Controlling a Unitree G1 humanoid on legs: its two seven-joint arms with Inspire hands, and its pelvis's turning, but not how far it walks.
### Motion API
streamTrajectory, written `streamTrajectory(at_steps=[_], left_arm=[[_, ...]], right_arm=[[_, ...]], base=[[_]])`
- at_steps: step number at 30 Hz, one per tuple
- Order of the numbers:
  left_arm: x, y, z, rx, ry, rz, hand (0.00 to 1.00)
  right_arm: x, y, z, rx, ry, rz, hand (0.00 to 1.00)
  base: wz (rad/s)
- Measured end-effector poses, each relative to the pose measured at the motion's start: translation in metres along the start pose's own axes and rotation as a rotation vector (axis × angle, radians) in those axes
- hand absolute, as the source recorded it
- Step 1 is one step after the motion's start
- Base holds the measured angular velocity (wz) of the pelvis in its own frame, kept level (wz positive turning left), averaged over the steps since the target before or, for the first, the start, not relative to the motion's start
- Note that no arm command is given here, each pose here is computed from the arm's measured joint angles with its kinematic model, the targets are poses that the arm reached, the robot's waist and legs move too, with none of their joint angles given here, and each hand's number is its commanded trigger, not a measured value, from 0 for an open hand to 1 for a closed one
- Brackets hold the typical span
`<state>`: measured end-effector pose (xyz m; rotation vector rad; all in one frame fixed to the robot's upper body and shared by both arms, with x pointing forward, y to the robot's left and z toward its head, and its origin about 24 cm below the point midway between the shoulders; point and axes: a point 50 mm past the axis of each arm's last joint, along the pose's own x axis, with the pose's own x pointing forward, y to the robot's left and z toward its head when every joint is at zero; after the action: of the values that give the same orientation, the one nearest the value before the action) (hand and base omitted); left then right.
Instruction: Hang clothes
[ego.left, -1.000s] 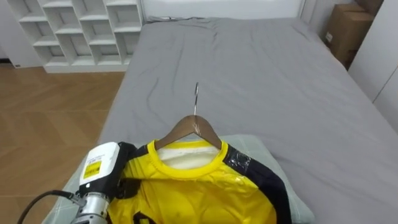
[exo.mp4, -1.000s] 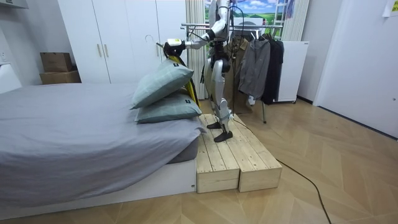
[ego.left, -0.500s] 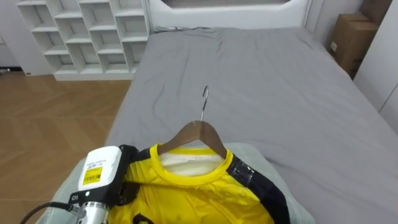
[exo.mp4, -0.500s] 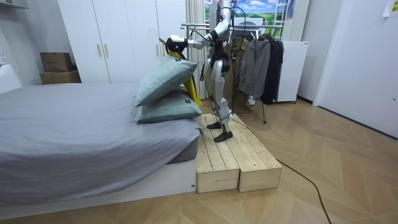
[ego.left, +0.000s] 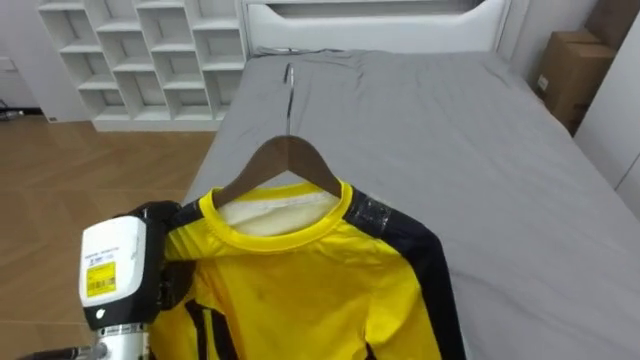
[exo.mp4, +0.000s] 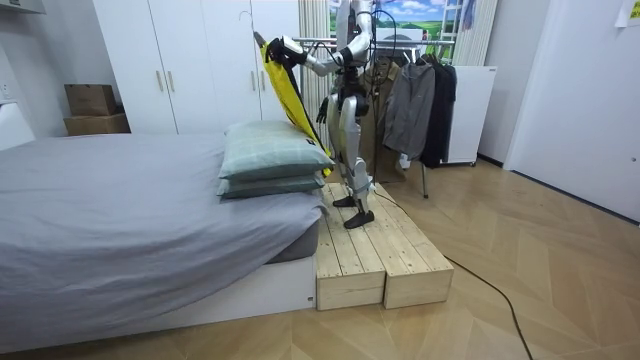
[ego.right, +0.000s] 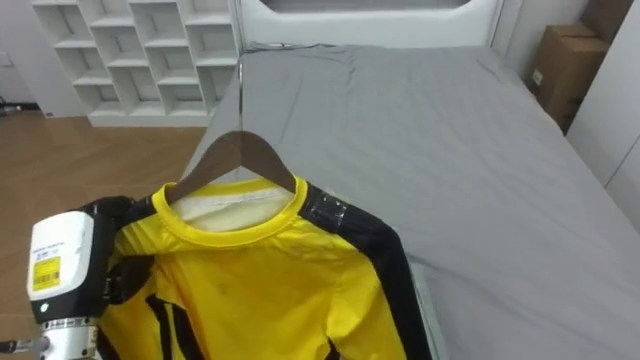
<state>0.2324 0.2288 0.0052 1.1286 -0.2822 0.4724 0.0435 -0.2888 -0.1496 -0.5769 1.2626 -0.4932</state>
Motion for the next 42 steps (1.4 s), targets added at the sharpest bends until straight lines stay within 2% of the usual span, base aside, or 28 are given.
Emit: streamTrajectory(at_steps=[10,17,20,27,30,37,42], left_arm=[[-0.005,0.000,-0.003,0.013,0.022,0.003,1.00],[-0.004,0.001,-0.003,0.010,0.023,0.012,1.00],[-0.003,0.004,0.002,-0.001,0.011,0.029,1.00],[0.001,0.010,0.008,-0.020,-0.006,0.059,1.00],[0.001,0.010,0.009,-0.020,-0.003,0.047,1.00],[0.002,0.012,0.018,-0.037,0.001,0.052,1.00],[-0.002,0.010,0.017,-0.038,0.007,0.006,1.00]], right_arm=[[0.003,-0.018,0.023,0.061,-0.078,-0.210,0.00],[0.001,-0.036,0.062,0.128,-0.258,-0.359,0.00],[-0.002,-0.042,0.076,0.086,-0.344,-0.422,0.00],[-0.029,-0.058,0.138,-0.016,-0.726,-0.594,0.00],[-0.042,-0.064,0.153,-0.045,-0.845,-0.672,0.00],[-0.061,-0.072,0.171,-0.040,-0.980,-0.764,0.00],[-0.078,-0.078,0.185,-0.001,-1.076,-0.804,0.00]], base=[[-0.03],[-0.04],[-0.01],[0.00],[0.00],[-0.04],[-0.05]])
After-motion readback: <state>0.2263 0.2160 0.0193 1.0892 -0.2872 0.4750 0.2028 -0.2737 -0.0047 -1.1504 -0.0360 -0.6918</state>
